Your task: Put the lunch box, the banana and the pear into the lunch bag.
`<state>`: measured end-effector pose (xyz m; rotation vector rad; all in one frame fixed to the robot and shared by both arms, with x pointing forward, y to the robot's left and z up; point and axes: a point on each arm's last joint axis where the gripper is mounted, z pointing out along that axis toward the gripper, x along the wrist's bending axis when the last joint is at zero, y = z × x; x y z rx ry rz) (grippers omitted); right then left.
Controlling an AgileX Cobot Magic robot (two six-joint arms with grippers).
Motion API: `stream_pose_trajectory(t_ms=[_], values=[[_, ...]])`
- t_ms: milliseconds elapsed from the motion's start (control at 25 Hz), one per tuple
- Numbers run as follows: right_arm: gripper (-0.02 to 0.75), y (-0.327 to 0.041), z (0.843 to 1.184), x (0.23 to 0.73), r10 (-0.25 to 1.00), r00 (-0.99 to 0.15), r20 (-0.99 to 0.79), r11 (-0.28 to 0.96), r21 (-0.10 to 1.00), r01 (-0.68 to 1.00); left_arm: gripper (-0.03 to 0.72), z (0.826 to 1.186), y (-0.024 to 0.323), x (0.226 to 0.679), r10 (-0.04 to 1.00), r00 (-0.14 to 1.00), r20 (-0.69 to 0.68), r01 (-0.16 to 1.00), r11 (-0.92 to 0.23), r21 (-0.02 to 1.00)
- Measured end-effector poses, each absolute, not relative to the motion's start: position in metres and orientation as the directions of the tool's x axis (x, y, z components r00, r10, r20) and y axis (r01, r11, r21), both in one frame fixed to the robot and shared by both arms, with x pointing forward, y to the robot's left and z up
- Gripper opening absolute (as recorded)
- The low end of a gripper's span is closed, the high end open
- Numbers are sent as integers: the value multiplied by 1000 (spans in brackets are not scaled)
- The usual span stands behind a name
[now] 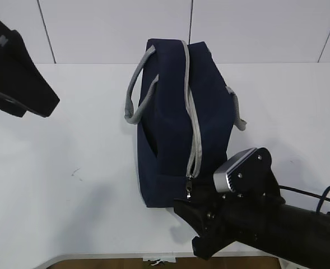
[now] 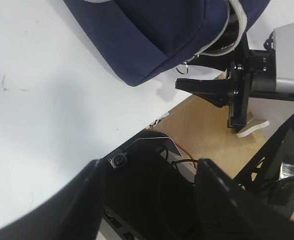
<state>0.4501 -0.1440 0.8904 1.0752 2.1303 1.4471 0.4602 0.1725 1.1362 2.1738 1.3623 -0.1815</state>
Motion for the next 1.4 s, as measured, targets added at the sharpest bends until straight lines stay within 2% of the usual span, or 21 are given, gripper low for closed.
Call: stream_pose_trajectory(t_ms=[280,400,480,520,600,800,1400], values=[[335,-144,891,450,749,-651,127,188,901,392,433,1136,173,460,787,474,-396,863,-325,387],[267,-144,891,450,751,-647,130,184,900,394,433,1136,173,460,787,474,-396,863,-325,387],[263,-144,891,450,751,-647,130,184,900,394,433,1136,173,460,787,474,-396,863,-325,387],[223,-146,890,449,757,-639,135,180,897,403,430,1136,173,460,787,474,-396,863,-325,387],[213,-146,890,450,760,-636,136,178,897,404,418,1136,173,460,787,474,-396,863,-325,387],[209,-146,890,450,764,-631,137,174,897,406,390,1136,173,460,787,473,-396,863,-324,387],[205,-151,886,445,775,-615,149,173,885,433,385,1136,173,460,787,472,-397,864,-323,386]])
